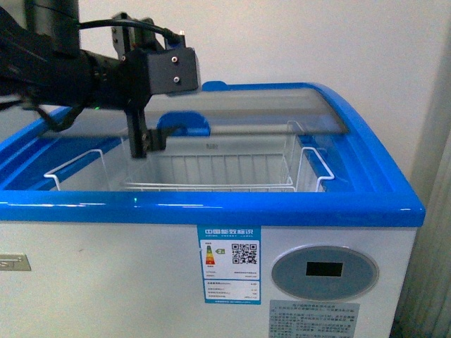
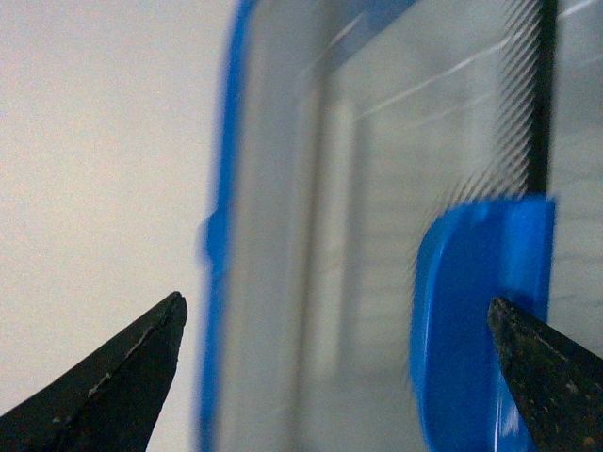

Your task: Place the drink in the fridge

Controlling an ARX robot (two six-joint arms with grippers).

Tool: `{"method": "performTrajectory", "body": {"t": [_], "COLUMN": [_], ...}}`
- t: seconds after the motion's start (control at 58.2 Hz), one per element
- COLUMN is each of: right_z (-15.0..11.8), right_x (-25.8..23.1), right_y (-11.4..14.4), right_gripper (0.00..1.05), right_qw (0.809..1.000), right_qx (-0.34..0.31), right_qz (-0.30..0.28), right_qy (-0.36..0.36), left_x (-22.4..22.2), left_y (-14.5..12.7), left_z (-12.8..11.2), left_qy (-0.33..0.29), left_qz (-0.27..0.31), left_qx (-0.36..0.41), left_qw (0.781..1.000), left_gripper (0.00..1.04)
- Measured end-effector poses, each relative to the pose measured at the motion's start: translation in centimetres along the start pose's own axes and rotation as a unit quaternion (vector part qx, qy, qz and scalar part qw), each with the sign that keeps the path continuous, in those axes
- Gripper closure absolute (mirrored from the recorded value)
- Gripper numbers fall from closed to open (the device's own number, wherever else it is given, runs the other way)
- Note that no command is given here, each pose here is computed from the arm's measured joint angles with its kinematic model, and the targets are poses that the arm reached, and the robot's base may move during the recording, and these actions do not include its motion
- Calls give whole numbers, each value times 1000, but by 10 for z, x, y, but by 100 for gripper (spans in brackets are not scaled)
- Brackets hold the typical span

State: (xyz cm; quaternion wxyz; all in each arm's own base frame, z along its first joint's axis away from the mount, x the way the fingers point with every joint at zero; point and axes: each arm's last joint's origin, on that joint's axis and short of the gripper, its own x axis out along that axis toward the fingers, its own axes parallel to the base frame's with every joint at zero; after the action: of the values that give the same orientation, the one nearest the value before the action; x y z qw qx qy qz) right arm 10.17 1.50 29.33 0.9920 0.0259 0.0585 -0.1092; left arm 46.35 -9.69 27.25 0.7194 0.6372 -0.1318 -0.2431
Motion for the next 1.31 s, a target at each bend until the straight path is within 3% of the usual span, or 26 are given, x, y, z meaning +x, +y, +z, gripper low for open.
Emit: {"method": "performTrajectory", "body": {"t": [0.069,0.155,0.223,0.344,0.447,0.498,0.602,0.739,0.773,0.842,0.928,1.031,1.1,1.22,1.306], "right_z": [0,0,0,0,0,0,0,0,0,5,12,25,40,94,117], "right_x": [0,0,0,0,0,0,0,0,0,0,-1,6,19,65,100], "right_y": [0,0,0,0,0,0,0,0,0,-1,0,5,12,44,76], "right_gripper": [61,61,61,61,61,61,61,61,61,61,61,61,61,61,61], "right_qw": [1000,1000,1000,1000,1000,1000,1000,1000,1000,997,991,985,983,962,931], "right_qx": [0,1,2,2,2,2,2,2,2,-25,-54,-79,-94,-183,-266], "right_qz": [5,-6,-4,3,2,2,0,2,3,30,64,102,129,203,249], "right_qy": [0,-1,-1,0,0,0,0,0,0,64,108,111,91,11,-8], "left_x": [15,-7,-43,-132,-214,-252,-288,-319,-328,-343,-347,-347,-348,-348,-348], "left_y": [16,17,11,-37,-104,-136,-163,-179,-178,-165,-162,-162,-162,-162,-162], "left_z": [-20,-34,-30,3,43,59,73,84,86,86,85,85,85,85,85], "left_qy": [111,176,209,209,233,258,284,239,203,137,130,128,128,127,127], "left_qz": [130,214,259,204,131,103,93,145,165,221,246,243,245,244,244], "left_qx": [-12,-83,-200,-413,-558,-610,-642,-644,-646,-641,-634,-635,-634,-634,-635], "left_qw": [985,957,922,863,786,742,706,712,717,722,721,722,722,722,721], "left_gripper": [8,8,8,8,8,8,8,22,29,43,55,67,76,101,102]}}
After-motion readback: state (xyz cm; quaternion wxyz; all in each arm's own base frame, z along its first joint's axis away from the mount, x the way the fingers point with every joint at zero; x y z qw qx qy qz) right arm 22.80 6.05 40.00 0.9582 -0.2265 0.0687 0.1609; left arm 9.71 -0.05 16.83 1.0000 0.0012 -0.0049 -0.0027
